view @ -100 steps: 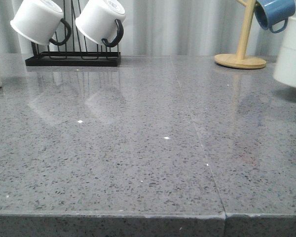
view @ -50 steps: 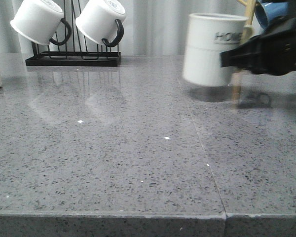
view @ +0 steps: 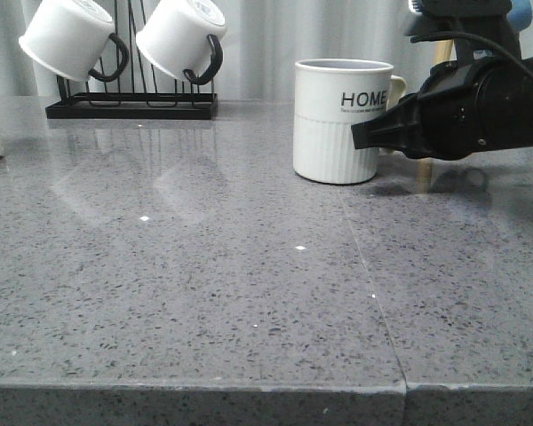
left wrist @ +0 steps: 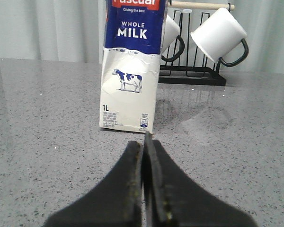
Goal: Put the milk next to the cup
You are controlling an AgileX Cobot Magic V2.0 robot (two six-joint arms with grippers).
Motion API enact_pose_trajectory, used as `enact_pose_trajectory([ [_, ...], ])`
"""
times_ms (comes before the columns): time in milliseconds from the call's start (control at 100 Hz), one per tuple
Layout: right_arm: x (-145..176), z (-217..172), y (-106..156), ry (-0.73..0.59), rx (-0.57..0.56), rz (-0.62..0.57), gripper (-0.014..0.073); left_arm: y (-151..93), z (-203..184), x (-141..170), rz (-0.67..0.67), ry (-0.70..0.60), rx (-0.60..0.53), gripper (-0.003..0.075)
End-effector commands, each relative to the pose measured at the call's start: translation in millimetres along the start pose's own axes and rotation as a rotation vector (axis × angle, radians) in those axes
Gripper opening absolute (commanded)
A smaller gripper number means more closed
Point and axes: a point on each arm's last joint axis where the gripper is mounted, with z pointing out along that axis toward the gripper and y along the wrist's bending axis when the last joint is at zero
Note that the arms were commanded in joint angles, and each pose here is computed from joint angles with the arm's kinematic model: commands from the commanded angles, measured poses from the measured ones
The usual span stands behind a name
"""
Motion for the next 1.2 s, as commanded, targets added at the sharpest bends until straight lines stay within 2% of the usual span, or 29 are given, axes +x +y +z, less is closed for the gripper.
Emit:
enact_pose_trajectory([
  [0, -27, -3, -1, -0.149, 0.004, 0.0, 0.0188, 1, 0, 13, -0.004, -0.038, 0.002, -0.002],
  [70, -28, -4, -1, -0.149, 0.004, 0.0, 0.0233, 1, 0, 13, -0.004, -0.038, 0.002, -0.002],
  [300, -30, -16, -2, -0.148, 0.011, 0.009, 0.0239, 1, 0, 13, -0.004, -0.038, 0.002, -0.002],
  [720, -32, -90, -2, -0.169, 0.023, 0.024, 0.0235, 1, 0, 13, -0.004, -0.038, 0.002, -0.002],
  [770, -31, -102, -2, -0.156, 0.023, 0.024, 0.0215, 1, 0, 13, -0.004, -0.038, 0.002, -0.002],
  [870, -31, -124, -1, -0.149, 0.023, 0.024, 0.0116, 1, 0, 13, -0.004, -0.038, 0.002, -0.002],
  [1010, -35, -158, -1, -0.202, 0.025, 0.024, 0.0, 1, 0, 13, -0.004, -0.038, 0.002, -0.002],
  [1190, -35, -200, 0, -0.239, 0.026, 0.024, -0.0066, 1, 0, 13, -0.004, -0.038, 0.002, -0.002],
])
